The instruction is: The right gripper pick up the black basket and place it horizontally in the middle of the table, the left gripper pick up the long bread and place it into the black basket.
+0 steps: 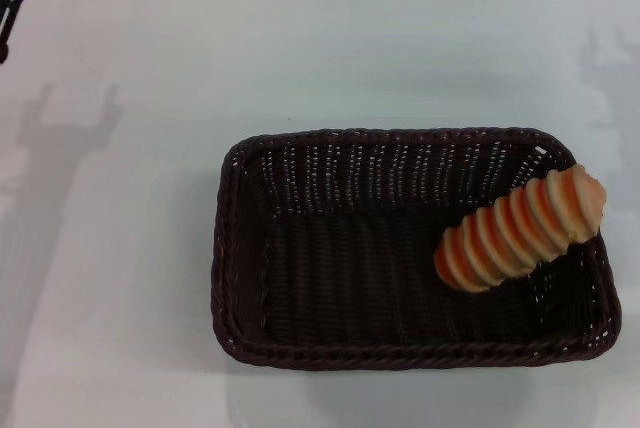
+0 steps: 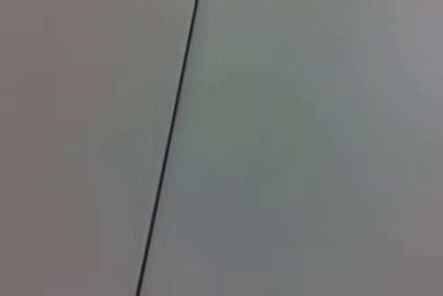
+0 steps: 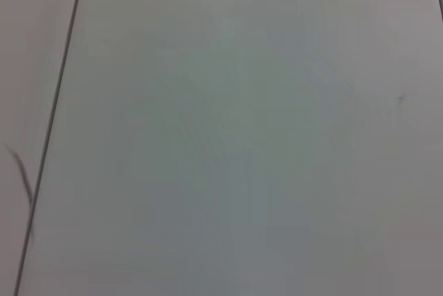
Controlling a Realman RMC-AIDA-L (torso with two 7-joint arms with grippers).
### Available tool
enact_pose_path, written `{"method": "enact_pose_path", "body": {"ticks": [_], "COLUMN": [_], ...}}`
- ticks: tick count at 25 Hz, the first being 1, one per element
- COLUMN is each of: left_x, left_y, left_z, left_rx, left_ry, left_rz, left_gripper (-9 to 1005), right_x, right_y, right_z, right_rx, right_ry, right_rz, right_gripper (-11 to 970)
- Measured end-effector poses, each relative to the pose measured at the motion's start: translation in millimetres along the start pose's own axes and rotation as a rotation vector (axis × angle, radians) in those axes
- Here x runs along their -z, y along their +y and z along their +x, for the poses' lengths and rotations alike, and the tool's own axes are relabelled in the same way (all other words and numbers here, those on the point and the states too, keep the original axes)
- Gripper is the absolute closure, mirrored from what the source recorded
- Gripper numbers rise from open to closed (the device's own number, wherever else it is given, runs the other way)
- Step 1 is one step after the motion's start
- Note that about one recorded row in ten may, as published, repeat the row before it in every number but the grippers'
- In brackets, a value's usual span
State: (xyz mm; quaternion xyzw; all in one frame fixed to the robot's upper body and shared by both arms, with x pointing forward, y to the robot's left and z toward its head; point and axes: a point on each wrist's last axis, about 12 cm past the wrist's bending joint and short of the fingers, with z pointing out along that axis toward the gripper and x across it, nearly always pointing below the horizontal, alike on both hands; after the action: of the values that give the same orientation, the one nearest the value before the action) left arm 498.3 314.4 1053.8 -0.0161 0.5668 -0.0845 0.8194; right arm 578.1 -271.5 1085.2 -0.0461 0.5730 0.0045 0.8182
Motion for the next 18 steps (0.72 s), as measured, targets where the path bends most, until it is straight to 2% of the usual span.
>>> {"method": "enact_pose_path", "body": {"ticks": [18], "left_x": [-3.3], "left_y": [-1.6], "left_z": [0.0], "left_rx": [0.003], "left_ry": [-0.004], "left_rz": [0.005], "left_gripper": [128], "right_x": [-1.3], "right_y": [-1.6], "right_z": [-0.4], "right_rx": [-0.006], "right_ry": [-0.001], "right_rz": [0.005], "right_gripper": [642]}}
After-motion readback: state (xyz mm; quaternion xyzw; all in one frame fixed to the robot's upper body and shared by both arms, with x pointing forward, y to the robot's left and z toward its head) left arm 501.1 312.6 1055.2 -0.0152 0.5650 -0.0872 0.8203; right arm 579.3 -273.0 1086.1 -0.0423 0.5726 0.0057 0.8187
